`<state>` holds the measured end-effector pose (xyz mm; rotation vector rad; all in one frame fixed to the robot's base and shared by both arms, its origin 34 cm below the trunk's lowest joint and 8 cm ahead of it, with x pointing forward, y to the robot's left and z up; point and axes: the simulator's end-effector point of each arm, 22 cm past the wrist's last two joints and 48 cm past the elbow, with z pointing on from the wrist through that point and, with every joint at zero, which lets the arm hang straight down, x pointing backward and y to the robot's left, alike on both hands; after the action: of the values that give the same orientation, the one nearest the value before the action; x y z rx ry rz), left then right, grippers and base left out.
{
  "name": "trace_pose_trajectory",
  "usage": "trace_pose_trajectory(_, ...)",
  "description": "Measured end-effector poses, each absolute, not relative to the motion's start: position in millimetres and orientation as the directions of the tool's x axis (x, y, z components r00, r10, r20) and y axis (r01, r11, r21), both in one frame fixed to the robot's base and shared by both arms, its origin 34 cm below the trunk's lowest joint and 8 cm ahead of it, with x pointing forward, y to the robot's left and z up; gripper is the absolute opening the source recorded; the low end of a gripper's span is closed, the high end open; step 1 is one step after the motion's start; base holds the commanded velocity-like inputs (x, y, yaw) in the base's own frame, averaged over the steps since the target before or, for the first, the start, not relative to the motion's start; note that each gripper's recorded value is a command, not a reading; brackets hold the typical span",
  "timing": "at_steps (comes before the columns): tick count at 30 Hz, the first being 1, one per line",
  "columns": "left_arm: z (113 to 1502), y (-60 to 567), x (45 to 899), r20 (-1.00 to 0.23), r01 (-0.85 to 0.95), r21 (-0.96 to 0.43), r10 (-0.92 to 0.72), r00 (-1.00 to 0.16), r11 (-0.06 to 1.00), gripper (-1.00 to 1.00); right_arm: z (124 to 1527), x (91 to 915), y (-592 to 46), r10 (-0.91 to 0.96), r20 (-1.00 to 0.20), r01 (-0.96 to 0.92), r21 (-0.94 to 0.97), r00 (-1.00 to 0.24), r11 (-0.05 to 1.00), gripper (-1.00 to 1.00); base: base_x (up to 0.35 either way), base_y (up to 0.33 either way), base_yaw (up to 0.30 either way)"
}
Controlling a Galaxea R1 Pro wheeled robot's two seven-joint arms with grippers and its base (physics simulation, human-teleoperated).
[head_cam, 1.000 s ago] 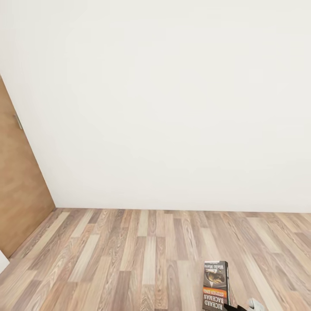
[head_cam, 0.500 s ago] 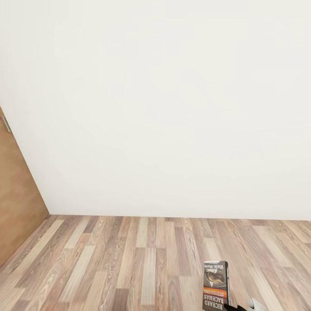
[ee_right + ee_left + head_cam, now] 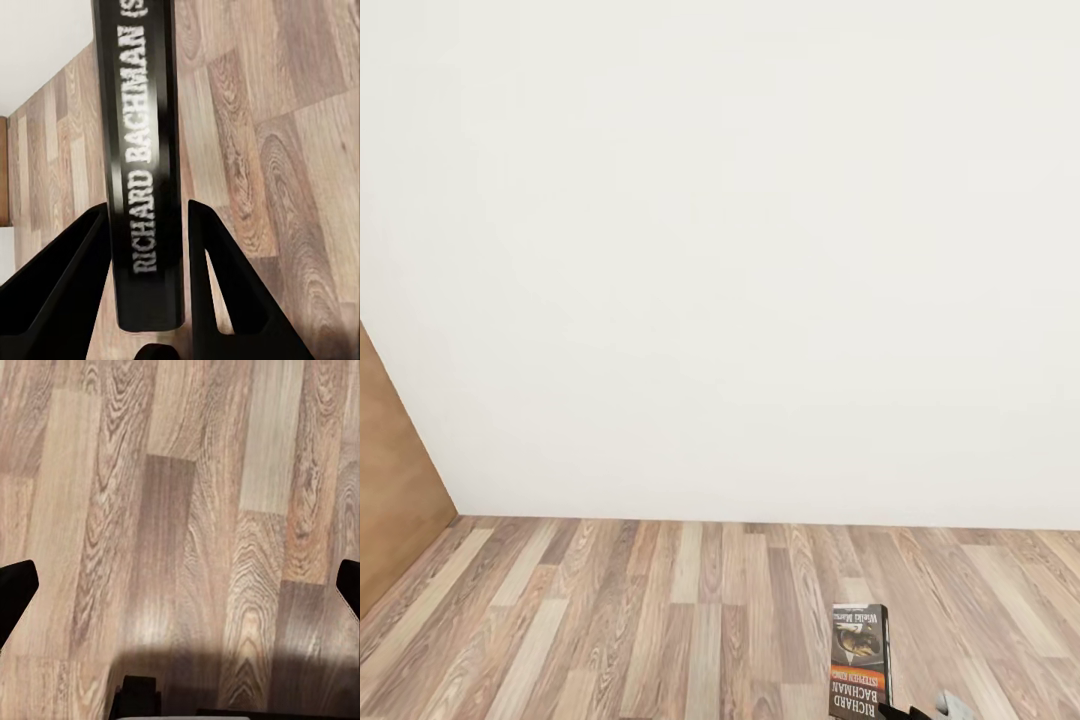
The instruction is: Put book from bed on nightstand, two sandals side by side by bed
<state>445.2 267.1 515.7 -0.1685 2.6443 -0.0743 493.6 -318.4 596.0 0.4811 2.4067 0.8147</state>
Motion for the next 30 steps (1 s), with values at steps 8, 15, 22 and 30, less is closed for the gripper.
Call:
trace_pose_trajectory(8, 515.7, 267.0, 445.2, -0.467, -0.106, -0.083, -0.133, -0.874, 0.991, 1.00, 596.0, 493.6, -318.4, 0.486, -0.382, 0.154, 0.640, -0.786, 0.752, -1.00, 0.326, 0.000, 0.000)
trace_pose_trajectory(15, 515.7, 267.1, 445.2, -0.467, -0.106, -0.083, -0.133, -0.874, 0.991, 1.00, 595.9, 493.4, -318.4, 0.486, -0.382, 0.154, 0.640, -0.786, 0.753, -1.00, 0.326, 0.000, 0.000)
trace_pose_trajectory(22, 515.7, 267.0, 445.3, -0.467, -0.106, -0.083, -0.133, -0.874, 0.991, 1.00, 596.0, 493.5, -318.4, 0.486, -0.382, 0.154, 0.640, -0.786, 0.752, -1.00, 0.326, 0.000, 0.000)
trace_pose_trajectory(30, 515.7, 267.1, 445.2, -0.467, -0.106, -0.083, -0.133, -0.874, 0.991, 1.00, 596.0, 493.5, -318.4, 0.486, -0.382, 0.154, 0.640, -0.786, 0.752, -1.00, 0.326, 0.000, 0.000)
